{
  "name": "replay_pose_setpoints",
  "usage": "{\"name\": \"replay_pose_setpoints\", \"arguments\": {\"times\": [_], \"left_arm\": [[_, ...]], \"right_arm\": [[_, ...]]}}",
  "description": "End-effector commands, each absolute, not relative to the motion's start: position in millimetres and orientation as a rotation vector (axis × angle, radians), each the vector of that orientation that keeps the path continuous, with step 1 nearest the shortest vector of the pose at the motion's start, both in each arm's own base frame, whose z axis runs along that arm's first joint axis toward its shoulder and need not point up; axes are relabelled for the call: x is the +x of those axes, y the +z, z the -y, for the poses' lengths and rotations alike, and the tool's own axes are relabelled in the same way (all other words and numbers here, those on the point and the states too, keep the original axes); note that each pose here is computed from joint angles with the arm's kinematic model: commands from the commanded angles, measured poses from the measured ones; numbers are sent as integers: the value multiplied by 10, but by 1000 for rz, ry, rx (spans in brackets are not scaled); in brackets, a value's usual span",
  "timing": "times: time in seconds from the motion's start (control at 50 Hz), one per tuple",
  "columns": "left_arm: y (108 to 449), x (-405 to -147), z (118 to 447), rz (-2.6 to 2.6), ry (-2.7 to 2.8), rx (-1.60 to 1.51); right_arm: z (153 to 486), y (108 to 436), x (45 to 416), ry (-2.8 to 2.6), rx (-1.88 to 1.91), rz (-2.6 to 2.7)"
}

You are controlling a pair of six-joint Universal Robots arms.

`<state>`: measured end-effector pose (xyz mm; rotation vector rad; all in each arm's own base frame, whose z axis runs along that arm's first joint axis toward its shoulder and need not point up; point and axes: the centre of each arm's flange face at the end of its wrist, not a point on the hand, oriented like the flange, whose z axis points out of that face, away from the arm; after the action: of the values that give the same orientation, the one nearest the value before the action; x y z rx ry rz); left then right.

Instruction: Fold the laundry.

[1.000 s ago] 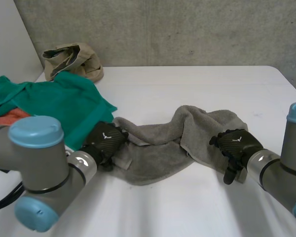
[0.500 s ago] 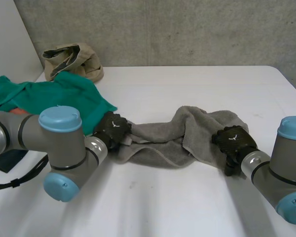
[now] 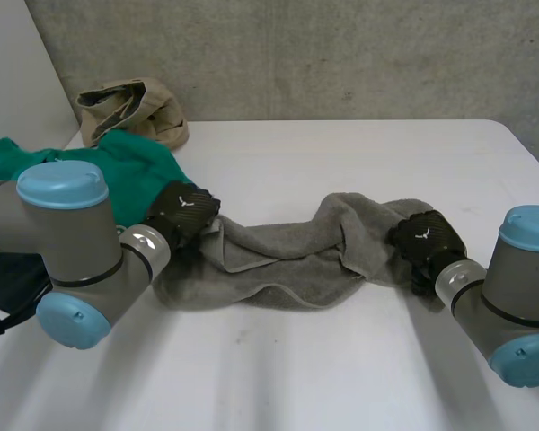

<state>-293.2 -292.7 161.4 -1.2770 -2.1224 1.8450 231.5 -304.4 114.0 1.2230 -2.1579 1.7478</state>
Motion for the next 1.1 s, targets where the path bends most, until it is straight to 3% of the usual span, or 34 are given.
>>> {"name": "replay_pose_setpoints", "arguments": {"times": [0.02,0.22,0.3,0.38,0.4,0.46,0.48,0.56,0.62,0.68,0.76,0.84,0.96,1.02,1.1], "left_arm": [[1665,-2902,2932,2145,1826,-1245],[1781,-2907,3040,2111,1894,-1213],[1852,-2945,3230,2065,1986,-1182],[2233,-3020,3557,1911,2215,-1103],[2503,-3052,3677,1814,2334,-1052],[3020,-3076,3804,1634,2518,-935],[3373,-3076,3835,1505,2617,-830],[4062,-3027,3773,1228,2714,-576],[4285,-2984,3686,1132,2683,-466],[4286,-2946,3654,1138,2649,-432],[4000,-2824,3687,1270,2579,-425],[3564,-2733,3683,1421,2495,-442],[2763,-2729,3488,1652,2271,-561],[2598,-2758,3326,1673,2182,-634],[2696,-2803,3158,1618,2162,-683]], "right_arm": [[3187,1145,2307,1771,1221,2082],[3373,1119,2319,1779,1230,1999],[3587,1313,2321,1853,1167,1884],[3965,1855,2317,2021,1011,1662],[4129,2166,2303,2099,933,1553],[4312,2673,2304,2218,818,1388],[4389,2998,2291,2289,741,1290],[4438,3661,2249,2475,564,1117],[4418,3937,2187,2589,475,1050],[4418,4012,2104,2628,450,1033],[4447,3904,1960,2614,475,1090],[4419,3595,1906,2568,572,1213],[4189,2731,1905,2359,814,1651],[3981,2320,1912,2205,894,1913],[3748,2059,1978,2040,951,2153]]}}
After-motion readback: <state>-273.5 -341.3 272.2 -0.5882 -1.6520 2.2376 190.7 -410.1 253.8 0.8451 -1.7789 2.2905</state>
